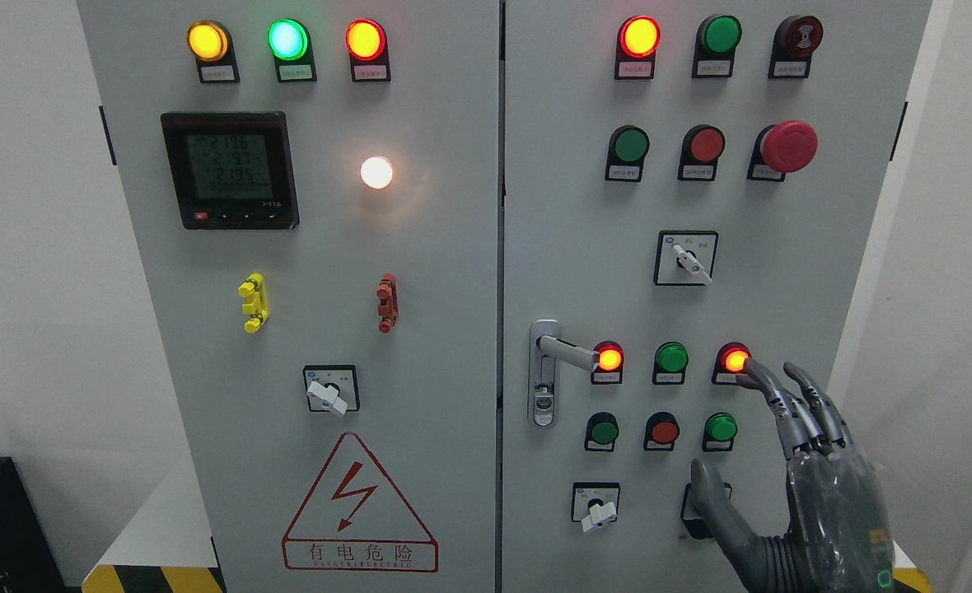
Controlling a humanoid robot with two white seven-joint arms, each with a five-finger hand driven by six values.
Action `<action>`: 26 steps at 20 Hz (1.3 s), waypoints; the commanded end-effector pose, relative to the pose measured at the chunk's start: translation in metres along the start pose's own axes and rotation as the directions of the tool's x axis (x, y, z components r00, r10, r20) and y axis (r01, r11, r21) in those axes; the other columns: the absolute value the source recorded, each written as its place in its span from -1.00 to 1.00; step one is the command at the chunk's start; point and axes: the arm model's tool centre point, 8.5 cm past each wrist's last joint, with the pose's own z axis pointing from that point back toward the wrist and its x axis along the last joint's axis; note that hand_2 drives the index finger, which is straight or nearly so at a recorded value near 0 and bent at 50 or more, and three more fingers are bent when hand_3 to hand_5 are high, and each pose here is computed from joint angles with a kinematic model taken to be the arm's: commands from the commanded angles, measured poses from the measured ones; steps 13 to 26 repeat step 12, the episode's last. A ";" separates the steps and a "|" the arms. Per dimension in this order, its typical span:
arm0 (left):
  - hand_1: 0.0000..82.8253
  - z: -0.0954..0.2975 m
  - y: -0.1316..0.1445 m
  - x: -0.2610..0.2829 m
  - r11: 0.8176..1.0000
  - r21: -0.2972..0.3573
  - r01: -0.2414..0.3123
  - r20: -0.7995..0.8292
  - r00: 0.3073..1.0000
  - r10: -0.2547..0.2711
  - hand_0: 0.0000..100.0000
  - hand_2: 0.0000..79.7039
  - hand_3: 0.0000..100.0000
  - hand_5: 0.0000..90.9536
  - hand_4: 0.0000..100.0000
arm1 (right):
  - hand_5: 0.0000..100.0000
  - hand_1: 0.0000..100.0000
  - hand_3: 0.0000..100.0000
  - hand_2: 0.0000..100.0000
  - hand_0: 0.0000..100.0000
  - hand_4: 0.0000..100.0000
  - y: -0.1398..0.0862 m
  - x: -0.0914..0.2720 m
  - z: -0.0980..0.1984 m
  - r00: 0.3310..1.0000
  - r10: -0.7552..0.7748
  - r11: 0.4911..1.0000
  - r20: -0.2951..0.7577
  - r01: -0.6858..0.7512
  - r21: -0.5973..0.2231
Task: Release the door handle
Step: 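Open the right hand and withdraw it away from the handle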
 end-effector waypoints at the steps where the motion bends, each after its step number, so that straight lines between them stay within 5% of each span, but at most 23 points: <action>1: -1.00 0.000 0.000 0.000 1.000 0.000 0.000 0.001 1.000 0.000 -1.00 -0.92 -0.66 -1.00 -0.75 | -1.00 -0.67 -1.00 -1.00 -0.17 -1.00 -0.018 -0.006 -0.002 1.000 0.021 0.999 0.016 -0.020 -0.032; 26: -1.00 0.000 0.000 0.000 1.000 0.000 0.000 0.001 1.000 0.000 -1.00 -0.92 -0.65 -1.00 -0.75 | -1.00 -0.66 -1.00 -1.00 -0.18 -1.00 -0.008 0.010 -0.004 0.998 -0.003 0.999 0.057 0.005 -0.042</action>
